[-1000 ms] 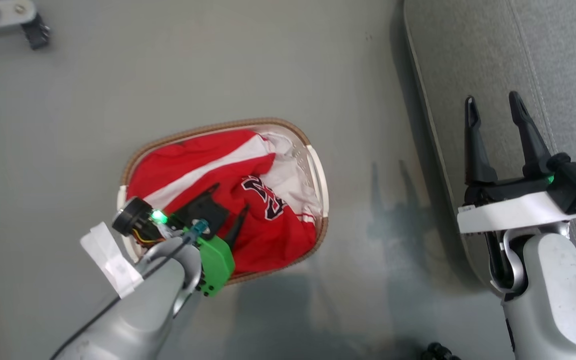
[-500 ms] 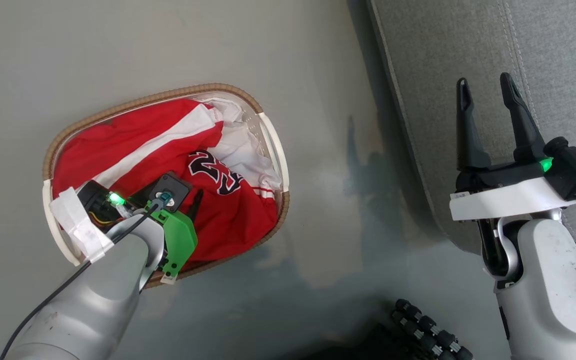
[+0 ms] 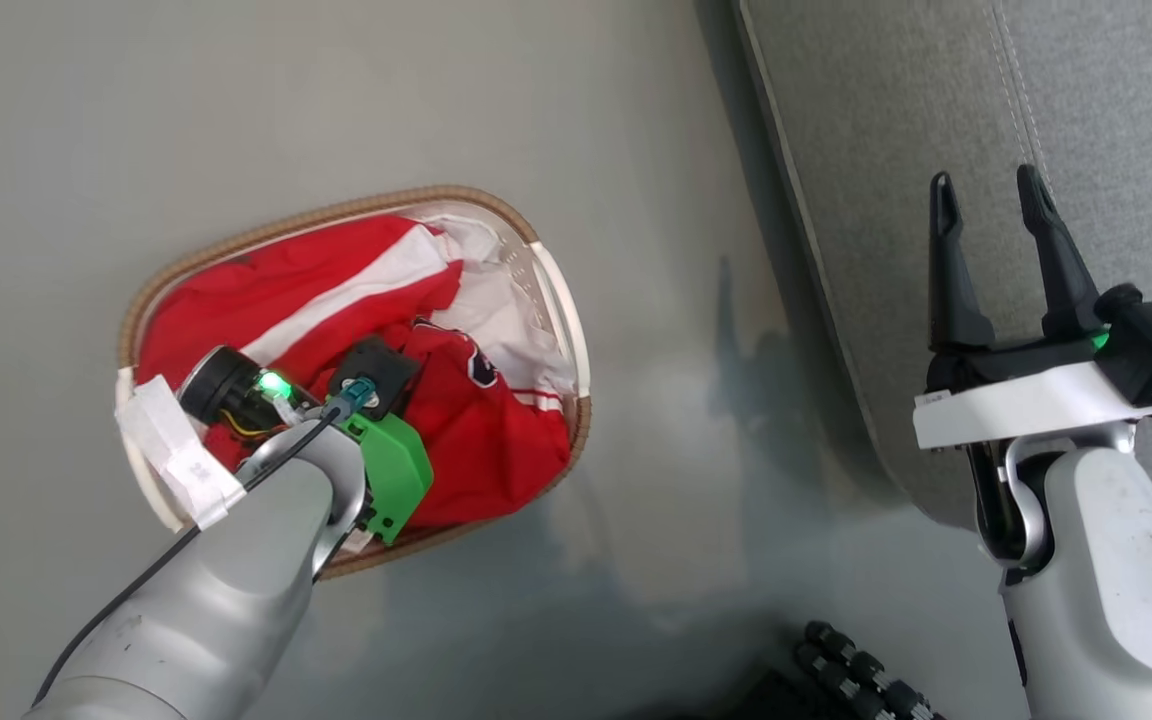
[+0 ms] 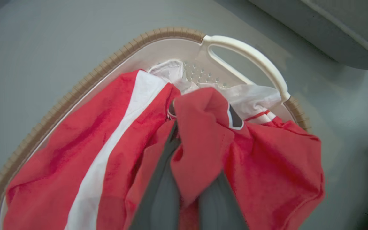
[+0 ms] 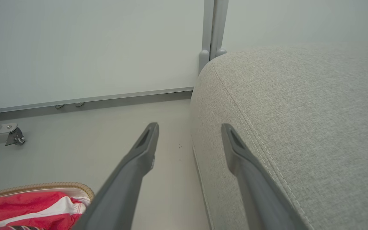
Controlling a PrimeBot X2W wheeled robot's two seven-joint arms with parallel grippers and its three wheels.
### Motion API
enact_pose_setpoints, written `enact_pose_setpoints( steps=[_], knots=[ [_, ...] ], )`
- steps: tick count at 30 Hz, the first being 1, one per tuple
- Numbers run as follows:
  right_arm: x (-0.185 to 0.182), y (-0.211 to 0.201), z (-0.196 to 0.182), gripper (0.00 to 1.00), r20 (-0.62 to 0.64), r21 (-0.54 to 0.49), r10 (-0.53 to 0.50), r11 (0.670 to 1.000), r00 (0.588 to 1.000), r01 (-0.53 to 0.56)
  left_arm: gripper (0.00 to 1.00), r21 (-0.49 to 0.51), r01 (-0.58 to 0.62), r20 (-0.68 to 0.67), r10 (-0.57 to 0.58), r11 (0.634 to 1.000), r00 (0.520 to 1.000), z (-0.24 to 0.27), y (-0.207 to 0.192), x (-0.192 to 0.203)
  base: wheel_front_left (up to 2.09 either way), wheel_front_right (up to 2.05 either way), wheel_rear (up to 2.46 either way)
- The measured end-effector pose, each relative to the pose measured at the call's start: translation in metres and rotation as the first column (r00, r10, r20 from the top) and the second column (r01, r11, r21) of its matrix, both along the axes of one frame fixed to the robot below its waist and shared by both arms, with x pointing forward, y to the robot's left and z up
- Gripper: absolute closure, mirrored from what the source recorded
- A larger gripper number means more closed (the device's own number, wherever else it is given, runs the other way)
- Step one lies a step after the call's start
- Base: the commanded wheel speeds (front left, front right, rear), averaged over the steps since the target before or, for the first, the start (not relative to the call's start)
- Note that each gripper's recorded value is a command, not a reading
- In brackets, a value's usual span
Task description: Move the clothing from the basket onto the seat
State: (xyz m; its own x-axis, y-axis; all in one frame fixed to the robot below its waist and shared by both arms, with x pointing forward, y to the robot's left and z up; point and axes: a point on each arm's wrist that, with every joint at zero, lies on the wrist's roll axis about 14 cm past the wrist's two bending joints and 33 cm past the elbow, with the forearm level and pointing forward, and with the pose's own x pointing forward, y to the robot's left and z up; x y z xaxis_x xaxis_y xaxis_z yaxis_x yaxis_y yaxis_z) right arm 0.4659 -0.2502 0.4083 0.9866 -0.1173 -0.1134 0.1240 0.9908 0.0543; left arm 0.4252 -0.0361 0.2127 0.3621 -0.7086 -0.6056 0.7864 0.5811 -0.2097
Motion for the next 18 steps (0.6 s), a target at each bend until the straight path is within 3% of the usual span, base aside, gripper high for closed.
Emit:
enact_pose_setpoints(
  steps=[12,18],
  knots=[
    [-0.029,0.014,0.022,0.0,0.013,-0.007,0.025,1.0,1.0,-0.025,1.0,-0.16,-0.012,0.222,0.048,0.987,0.974,0.116,-0.01,0.021,0.0,0.0,0.0],
    [-0.05,0.027,0.042,0.0,0.05,0.001,0.054,0.999,0.997,-0.054,1.0,-0.186,0.04,0.374,0.033,0.982,0.927,0.186,-0.005,0.02,0.0,0.0,0.0]
  ],
)
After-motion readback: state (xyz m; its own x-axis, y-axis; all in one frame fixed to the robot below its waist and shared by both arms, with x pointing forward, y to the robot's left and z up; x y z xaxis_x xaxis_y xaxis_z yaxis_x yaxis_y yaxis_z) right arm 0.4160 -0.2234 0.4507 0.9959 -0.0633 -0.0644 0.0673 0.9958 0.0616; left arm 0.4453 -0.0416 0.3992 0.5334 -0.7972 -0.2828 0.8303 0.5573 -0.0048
